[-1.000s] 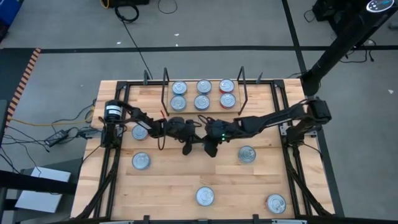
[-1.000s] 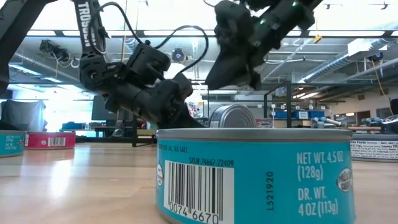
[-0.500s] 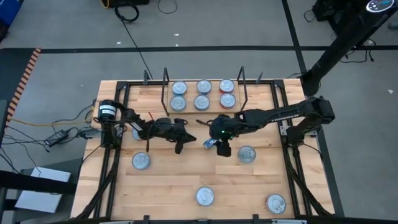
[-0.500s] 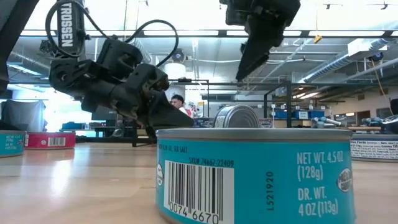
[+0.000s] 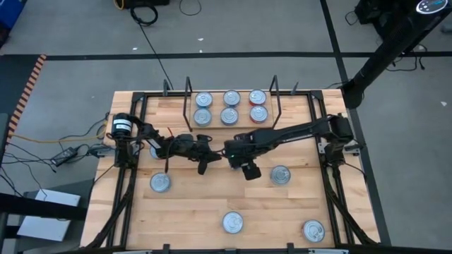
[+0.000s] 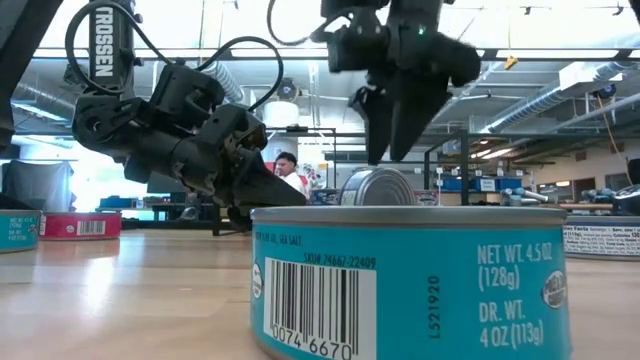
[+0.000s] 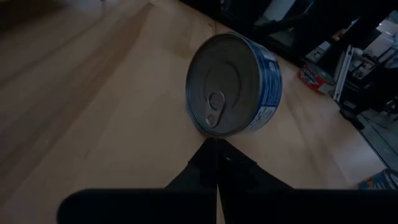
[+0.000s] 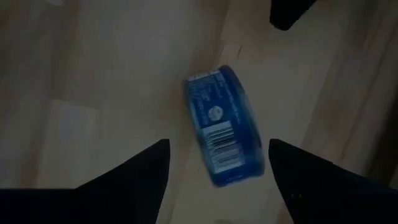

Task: Stack canned seafood by type on shelf
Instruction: Put the center blue tuna can on the shelf aligned with the other tuna can

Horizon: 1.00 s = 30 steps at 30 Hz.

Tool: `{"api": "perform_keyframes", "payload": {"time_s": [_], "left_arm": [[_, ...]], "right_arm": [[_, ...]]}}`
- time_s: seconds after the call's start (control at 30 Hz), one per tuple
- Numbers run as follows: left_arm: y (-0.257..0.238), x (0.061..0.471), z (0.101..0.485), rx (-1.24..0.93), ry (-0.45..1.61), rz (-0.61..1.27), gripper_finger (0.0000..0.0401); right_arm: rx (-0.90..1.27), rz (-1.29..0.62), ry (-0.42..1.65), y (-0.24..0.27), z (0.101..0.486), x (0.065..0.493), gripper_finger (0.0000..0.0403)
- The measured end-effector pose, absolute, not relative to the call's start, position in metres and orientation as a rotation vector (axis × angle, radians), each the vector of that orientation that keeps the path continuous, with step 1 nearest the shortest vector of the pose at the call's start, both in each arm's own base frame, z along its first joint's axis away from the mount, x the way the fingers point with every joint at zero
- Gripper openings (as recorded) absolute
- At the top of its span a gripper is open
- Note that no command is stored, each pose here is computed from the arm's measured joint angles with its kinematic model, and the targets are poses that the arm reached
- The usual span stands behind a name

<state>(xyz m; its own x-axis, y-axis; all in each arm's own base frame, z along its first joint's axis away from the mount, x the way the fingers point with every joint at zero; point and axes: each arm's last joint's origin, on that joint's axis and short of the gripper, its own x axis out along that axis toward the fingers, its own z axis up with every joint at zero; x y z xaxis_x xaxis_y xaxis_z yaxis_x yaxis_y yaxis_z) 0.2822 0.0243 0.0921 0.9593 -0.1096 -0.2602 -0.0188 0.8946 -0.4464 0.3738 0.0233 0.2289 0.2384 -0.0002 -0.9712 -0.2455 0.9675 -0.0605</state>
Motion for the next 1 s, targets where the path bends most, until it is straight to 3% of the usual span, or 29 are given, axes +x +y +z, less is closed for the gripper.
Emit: {"api": "perform_keyframes", "payload": {"time_s": [0.4, 1.0], "left_arm": [[0.024, 0.282, 0.092, -0.464, 0.285, -0.047, 0.0003], [0.024, 0.282, 0.092, -0.468, 0.285, -0.047, 0.0003]], "right_arm": [[-0.260, 0.175, 1.331, 0.017, 0.217, 0.379, 0.0275], [-0.213, 0.212, 1.349, 0.015, 0.200, 0.374, 0.0197]]}}
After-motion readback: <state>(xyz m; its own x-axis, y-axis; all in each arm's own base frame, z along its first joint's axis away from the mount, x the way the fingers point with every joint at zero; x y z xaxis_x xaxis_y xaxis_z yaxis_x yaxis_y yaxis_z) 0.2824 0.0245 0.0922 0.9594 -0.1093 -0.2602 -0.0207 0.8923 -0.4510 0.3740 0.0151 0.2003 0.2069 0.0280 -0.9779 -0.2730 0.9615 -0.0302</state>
